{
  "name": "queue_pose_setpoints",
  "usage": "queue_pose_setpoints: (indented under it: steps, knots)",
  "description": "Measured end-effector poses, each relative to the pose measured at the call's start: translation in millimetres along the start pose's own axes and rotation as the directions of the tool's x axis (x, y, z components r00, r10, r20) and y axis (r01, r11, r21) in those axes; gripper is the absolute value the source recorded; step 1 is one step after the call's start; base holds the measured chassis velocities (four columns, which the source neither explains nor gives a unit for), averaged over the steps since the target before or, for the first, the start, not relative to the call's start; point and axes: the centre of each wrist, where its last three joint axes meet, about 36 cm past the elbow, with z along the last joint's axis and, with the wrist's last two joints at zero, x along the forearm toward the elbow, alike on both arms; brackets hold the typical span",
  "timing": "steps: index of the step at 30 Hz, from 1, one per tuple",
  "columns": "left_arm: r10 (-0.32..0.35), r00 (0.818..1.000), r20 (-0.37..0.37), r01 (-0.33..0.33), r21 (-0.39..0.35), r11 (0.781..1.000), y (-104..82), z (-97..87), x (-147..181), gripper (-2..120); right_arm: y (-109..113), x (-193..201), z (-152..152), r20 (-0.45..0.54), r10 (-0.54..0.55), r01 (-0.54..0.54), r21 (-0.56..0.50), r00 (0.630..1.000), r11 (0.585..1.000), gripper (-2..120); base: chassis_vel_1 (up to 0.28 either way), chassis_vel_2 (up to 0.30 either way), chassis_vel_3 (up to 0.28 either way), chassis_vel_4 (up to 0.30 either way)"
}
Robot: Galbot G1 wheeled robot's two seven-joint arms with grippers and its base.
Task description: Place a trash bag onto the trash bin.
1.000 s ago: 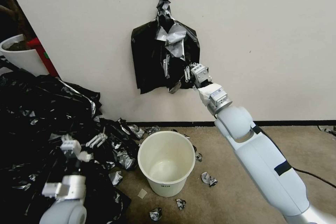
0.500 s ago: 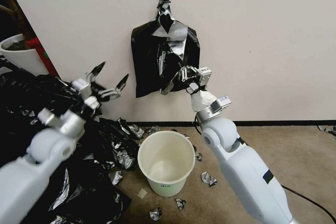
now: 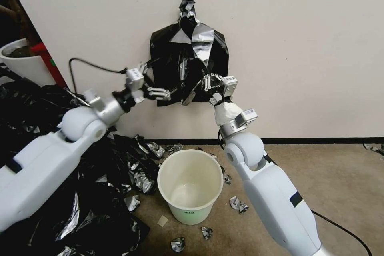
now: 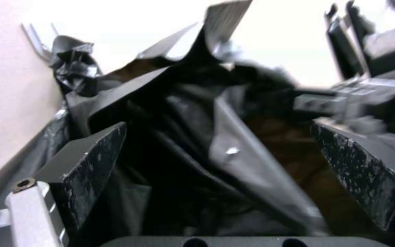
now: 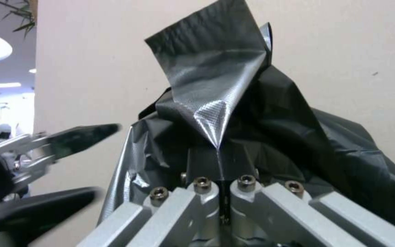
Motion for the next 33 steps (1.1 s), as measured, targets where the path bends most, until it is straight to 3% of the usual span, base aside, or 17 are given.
queue_pose_setpoints:
  steps: [7, 15, 20, 25, 33]
  knots:
    - [0.004, 1.000, -0.008, -0.005, -0.019, 1.000, -0.2, 6.3, -18.1, 93, -0.1, 1.2, -0.7, 0.004, -0.010, 0.010, 0.004, 1.000, 1.000, 0, 0.000, 0.000, 0.000, 0.000]
    - [-0.011, 0.998, -0.065, 0.008, -0.041, 0.999, -3.4, 10.4, -15.3, 60, 6.3, 2.0, -5.3, 0.009, -0.029, 0.029, -0.006, 1.000, 1.000, 0, 0.000, 0.000, 0.000, 0.000]
    - [-0.039, 0.996, -0.083, 0.037, -0.030, 0.999, -7.0, 9.9, -12.8, 47, 6.9, 3.8, -5.6, 0.006, -0.041, 0.041, -0.008, 0.999, 0.999, 0, 0.000, 0.000, 0.000, 0.000]
    - [-0.090, 0.993, -0.082, 0.092, 0.018, 0.996, -11.5, 11.1, -13.6, 23, 6.1, 9.1, -4.0, -0.003, -0.041, 0.041, -0.013, 0.999, 0.999, 0, 0.000, 0.000, 0.000, 0.000]
    - [-0.156, 0.985, -0.072, 0.163, 0.104, 0.981, -14.1, 14.7, -17.4, 0, 3.5, 16.3, -8.3, -0.010, -0.028, 0.027, -0.083, 1.000, 0.996, 0, 0.000, 0.000, 0.000, 0.000]
